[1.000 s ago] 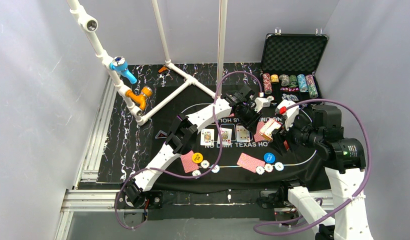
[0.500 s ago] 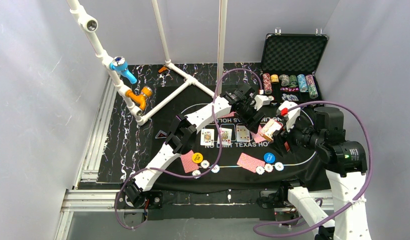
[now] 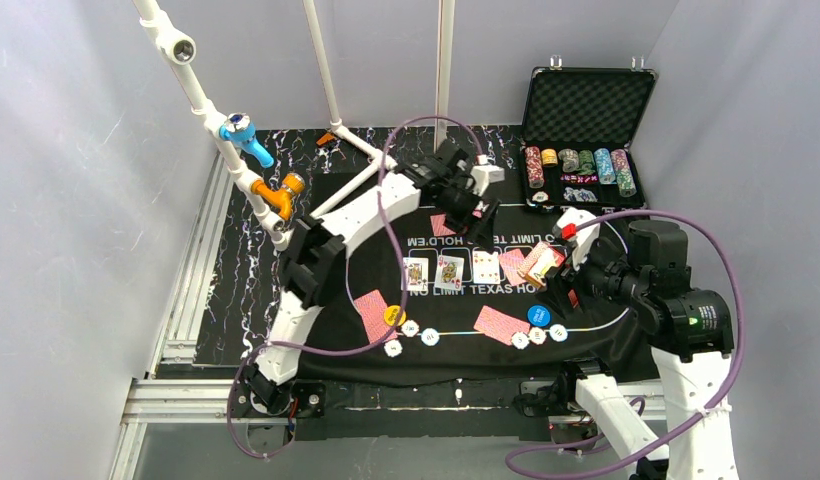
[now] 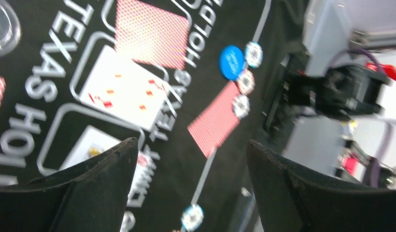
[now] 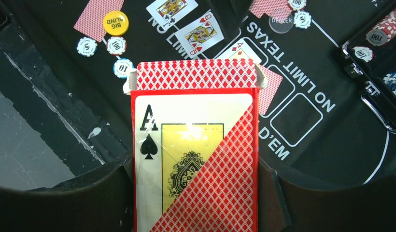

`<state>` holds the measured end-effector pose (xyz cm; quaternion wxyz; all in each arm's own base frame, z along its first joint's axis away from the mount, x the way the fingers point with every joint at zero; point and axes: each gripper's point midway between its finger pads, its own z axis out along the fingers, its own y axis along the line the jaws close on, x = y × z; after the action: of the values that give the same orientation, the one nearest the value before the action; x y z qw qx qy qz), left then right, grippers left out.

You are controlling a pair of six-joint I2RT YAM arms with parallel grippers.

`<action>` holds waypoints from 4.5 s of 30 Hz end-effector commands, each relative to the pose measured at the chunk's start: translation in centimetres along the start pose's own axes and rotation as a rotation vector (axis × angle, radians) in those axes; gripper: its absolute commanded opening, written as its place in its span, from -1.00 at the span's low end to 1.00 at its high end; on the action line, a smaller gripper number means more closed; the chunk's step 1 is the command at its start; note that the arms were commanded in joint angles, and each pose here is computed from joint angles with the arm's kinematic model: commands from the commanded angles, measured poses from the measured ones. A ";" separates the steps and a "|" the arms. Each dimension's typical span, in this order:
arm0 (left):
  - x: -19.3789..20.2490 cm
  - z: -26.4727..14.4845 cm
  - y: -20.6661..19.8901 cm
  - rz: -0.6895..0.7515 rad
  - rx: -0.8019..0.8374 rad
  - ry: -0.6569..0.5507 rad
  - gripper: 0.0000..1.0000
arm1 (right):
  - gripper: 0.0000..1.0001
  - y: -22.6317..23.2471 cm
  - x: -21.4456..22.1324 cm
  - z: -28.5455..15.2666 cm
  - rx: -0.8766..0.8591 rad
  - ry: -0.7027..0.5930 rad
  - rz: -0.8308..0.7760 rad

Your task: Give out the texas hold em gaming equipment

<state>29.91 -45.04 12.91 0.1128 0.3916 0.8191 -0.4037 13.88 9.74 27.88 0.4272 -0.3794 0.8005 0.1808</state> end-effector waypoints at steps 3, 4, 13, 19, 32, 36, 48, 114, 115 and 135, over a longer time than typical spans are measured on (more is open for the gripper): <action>0.2 -10.3 -9.9 0.071 0.183 -0.120 0.74 | -0.97 -0.6 0.0 0.8 0.003 -0.029 -0.068; 0.6 -11.1 -10.5 0.077 0.193 -0.121 0.77 | -0.97 -0.7 0.2 1.0 0.001 -0.022 -0.076; -1.2 -14.5 -16.7 -0.027 0.411 -0.151 0.83 | -0.97 0.8 0.8 2.0 -0.146 -0.008 -0.159; -0.8 -11.6 -18.9 -0.040 0.451 -0.093 0.90 | -0.97 0.7 0.2 2.1 -0.170 -0.017 -0.192; 0.8 -7.6 -18.5 -0.092 0.417 -0.013 0.59 | -0.97 0.8 -0.6 1.7 -0.176 -0.044 -0.239; 1.0 -8.2 -17.5 -0.117 0.417 -0.013 0.37 | -0.97 0.9 -0.7 1.6 -0.173 -0.049 -0.244; -1.4 -12.9 -18.3 0.012 0.471 -0.202 0.28 | -0.97 0.2 -0.1 2.3 -0.160 -0.017 -0.219; -2.3 -11.7 -16.4 -0.236 0.533 -0.212 0.36 | -0.97 -3.5 -1.7 4.0 -0.039 0.006 -0.077; -2.1 -11.4 -16.1 -0.251 0.520 -0.215 0.39 | -0.97 -3.6 -1.9 4.1 -0.030 -0.006 -0.058; -4.2 -12.7 -15.0 -0.254 0.495 -0.286 -1.00 | -0.97 -4.0 -1.5 4.1 0.010 -0.004 -0.024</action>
<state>23.22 -44.60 27.89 0.0366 0.2207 0.7372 -0.6376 19.37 10.01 25.39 0.3984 -0.3829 0.8153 0.1730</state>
